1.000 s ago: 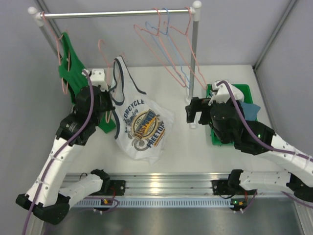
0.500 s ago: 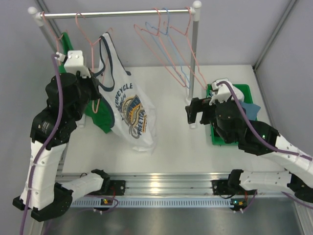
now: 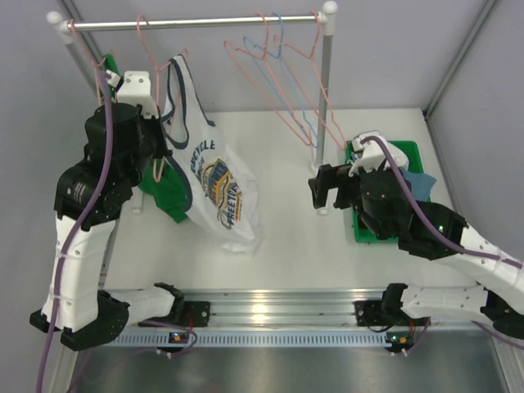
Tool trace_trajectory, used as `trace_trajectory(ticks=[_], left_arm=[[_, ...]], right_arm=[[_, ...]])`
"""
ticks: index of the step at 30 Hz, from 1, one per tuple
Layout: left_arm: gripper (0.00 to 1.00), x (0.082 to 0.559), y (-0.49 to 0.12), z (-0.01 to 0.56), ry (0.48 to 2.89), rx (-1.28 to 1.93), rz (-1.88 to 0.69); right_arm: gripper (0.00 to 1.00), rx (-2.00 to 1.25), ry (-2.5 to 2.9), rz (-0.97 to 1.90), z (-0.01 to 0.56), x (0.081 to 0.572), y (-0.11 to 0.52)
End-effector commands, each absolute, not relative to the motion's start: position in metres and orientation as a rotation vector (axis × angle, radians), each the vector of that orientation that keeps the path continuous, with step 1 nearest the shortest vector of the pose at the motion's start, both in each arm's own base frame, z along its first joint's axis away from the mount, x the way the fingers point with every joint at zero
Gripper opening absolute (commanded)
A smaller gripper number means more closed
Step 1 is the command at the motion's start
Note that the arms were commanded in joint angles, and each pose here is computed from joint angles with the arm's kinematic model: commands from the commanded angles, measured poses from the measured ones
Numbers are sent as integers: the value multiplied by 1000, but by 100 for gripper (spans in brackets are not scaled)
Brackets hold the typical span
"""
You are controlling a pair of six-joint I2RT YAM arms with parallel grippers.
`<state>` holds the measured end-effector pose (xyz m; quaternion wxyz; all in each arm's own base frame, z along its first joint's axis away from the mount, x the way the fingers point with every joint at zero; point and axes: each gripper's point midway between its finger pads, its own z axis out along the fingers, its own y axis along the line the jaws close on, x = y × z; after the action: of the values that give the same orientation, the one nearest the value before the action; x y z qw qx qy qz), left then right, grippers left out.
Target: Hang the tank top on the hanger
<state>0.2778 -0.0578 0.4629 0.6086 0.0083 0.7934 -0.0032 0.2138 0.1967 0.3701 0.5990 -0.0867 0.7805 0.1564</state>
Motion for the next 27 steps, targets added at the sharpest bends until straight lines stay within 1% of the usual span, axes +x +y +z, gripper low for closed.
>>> trace_trajectory(ticks=[1, 8, 21, 24, 27], left_arm=[[0, 286, -50, 483, 1765, 3, 38], [0, 309, -44, 491, 1716, -10, 31], [0, 341, 3, 507, 1630, -75, 29], [0, 349, 2, 510, 1621, -52, -7], [0, 358, 19, 505, 1631, -89, 11]], right_arm=[[100, -166, 1752, 413, 398, 216, 196], [100, -173, 1750, 414, 401, 216, 197], [100, -199, 1758, 412, 402, 219, 205], [100, -211, 1766, 399, 402, 220, 206], [100, -219, 1768, 392, 402, 220, 206]])
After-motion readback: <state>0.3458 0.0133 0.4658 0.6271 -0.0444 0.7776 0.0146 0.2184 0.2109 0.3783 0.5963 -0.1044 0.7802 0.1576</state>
